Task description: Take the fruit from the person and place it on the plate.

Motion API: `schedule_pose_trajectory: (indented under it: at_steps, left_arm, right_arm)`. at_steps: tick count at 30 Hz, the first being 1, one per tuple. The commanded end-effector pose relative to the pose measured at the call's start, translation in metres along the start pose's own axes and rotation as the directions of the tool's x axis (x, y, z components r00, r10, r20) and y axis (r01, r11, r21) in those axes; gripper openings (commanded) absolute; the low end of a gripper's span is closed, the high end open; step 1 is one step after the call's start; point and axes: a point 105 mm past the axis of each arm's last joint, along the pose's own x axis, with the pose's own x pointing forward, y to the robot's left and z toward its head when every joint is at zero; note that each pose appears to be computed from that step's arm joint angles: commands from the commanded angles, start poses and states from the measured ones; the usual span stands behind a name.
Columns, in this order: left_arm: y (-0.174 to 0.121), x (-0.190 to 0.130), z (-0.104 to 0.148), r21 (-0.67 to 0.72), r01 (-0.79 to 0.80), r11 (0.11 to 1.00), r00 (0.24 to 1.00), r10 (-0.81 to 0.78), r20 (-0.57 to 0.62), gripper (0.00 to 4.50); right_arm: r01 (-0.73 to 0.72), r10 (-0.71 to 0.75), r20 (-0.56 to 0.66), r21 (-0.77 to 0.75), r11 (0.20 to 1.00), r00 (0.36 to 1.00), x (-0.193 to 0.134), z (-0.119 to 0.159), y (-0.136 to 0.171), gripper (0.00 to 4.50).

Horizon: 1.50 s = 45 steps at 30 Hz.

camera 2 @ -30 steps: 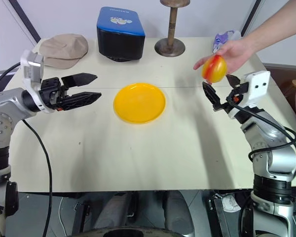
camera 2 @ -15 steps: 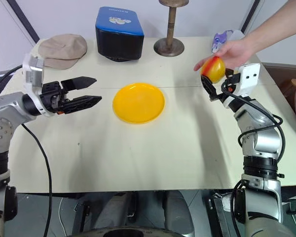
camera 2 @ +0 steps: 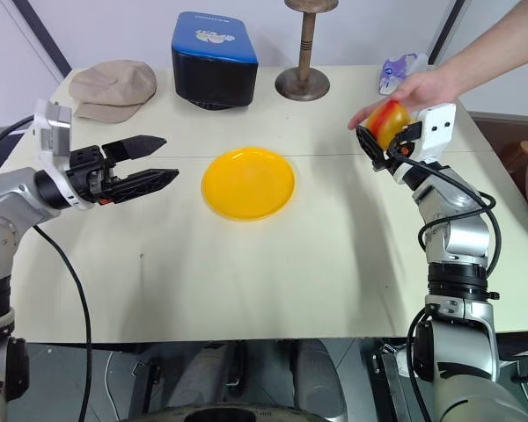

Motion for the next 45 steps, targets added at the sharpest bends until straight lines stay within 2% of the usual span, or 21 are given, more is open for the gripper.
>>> schedule_pose_trajectory:
  at_steps: [1,3,8,14,20,27,28,29,38,42,45]
  left_arm:
    - [-0.003,-0.003,0.011,0.042,-0.002,0.999,0.999,0.001,0.033,4.50]
    - [-0.003,-0.003,0.010,0.042,-0.008,0.999,1.000,0.007,0.027,4.50]
    - [0.004,-0.014,-0.002,0.047,-0.053,0.997,0.998,0.055,-0.037,4.50]
    - [0.019,-0.038,-0.036,0.086,-0.191,0.978,0.968,0.202,-0.149,4.50]
    - [0.023,-0.046,-0.052,0.123,-0.273,0.954,0.944,0.290,-0.159,4.50]
    - [0.017,-0.047,-0.050,0.111,-0.301,0.947,0.941,0.314,-0.124,4.50]
    - [0.015,-0.047,-0.050,0.109,-0.303,0.947,0.941,0.315,-0.122,4.50]
    - [0.014,-0.047,-0.050,0.108,-0.304,0.947,0.941,0.316,-0.121,4.50]
    - [0.017,-0.049,-0.050,0.115,-0.332,0.936,0.931,0.345,-0.119,4.50]
    - [0.035,-0.063,-0.043,0.139,-0.441,0.887,0.888,0.453,-0.075,4.50]
    - [0.046,-0.076,-0.038,0.147,-0.513,0.846,0.851,0.524,-0.043,4.50]
  right_arm:
    - [-0.011,0.013,0.057,-0.039,0.999,0.998,0.005,0.020,0.003,3.28]
    - [-0.043,0.045,0.047,-0.046,0.998,0.998,0.007,0.022,0.010,3.28]
    - [-0.213,0.213,0.036,0.003,0.977,0.976,0.016,0.021,0.063,3.28]
    - [-0.338,0.338,0.025,0.081,0.937,0.941,0.041,-0.002,0.134,3.28]
    - [-0.390,0.393,-0.025,0.081,0.917,0.919,0.061,-0.027,0.163,3.28]
    - [-0.425,0.430,-0.098,0.062,0.903,0.898,0.072,-0.049,0.167,3.28]
    - [-0.435,0.441,-0.095,0.077,0.897,0.893,0.072,-0.050,0.168,4.31]
    - [-0.441,0.449,-0.092,0.089,0.893,0.889,0.072,-0.050,0.169,4.44]
    - [-0.465,0.470,-0.054,0.084,0.882,0.881,0.074,-0.037,0.169,4.44]
    - [-0.401,0.401,0.023,0.031,0.915,0.916,0.067,0.001,0.129,4.44]
    - [-0.384,0.384,0.024,-0.004,0.923,0.923,0.054,0.014,0.109,4.44]
